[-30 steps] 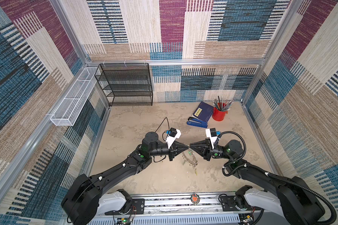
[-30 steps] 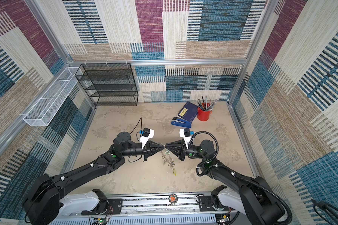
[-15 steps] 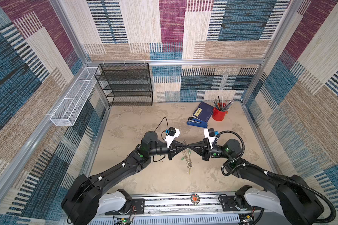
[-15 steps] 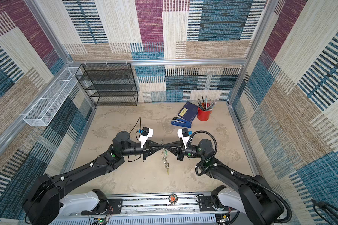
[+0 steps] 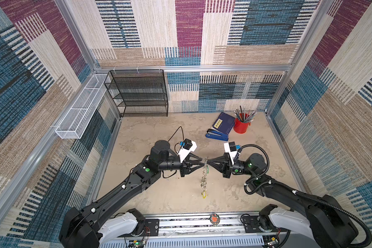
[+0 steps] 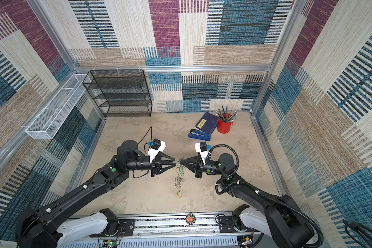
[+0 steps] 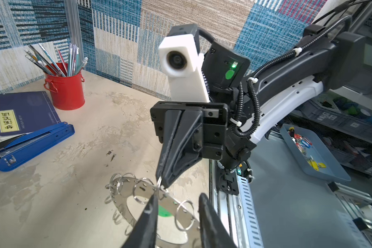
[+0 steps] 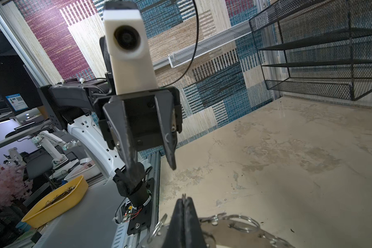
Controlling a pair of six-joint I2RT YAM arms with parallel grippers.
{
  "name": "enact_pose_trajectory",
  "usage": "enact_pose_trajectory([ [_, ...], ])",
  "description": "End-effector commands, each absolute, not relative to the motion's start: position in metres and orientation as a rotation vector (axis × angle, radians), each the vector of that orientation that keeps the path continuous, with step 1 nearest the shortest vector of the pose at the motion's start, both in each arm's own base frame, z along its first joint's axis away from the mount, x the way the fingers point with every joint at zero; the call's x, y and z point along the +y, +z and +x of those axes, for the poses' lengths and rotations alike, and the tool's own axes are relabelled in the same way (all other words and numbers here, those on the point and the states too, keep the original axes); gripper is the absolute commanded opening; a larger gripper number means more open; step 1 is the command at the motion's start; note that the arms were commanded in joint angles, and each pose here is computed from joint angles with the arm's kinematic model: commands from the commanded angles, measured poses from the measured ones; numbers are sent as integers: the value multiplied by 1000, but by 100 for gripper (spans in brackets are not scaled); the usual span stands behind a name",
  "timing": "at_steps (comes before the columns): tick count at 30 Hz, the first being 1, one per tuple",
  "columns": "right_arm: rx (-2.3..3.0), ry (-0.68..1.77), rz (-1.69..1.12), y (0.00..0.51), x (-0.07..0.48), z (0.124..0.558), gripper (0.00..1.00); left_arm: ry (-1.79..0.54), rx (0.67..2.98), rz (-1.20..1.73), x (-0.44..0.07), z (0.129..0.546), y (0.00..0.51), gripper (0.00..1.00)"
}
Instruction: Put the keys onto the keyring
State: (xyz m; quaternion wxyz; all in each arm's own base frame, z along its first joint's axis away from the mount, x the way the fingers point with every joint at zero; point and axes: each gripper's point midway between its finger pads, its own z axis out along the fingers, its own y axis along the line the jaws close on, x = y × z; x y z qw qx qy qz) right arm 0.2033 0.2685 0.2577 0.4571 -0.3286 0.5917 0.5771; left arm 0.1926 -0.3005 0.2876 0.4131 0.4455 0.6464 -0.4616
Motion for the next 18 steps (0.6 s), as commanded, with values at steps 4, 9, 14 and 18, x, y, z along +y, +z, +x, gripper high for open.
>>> enact_pose_trajectory([
  [4, 1412, 1413, -841, 266, 270, 199, 0, -956, 1753, 1349, -280, 181, 275, 45],
  [9, 1403, 1415, -863, 266, 272, 196, 0, -900, 1785, 1476, -281, 186, 279, 34],
  [14, 1407, 1418, -870, 265, 274, 195, 0, -885, 1828, 1544, -288, 196, 274, 33],
  [18, 1407, 1421, -873, 264, 275, 195, 0, -927, 1825, 1567, -299, 199, 272, 33],
])
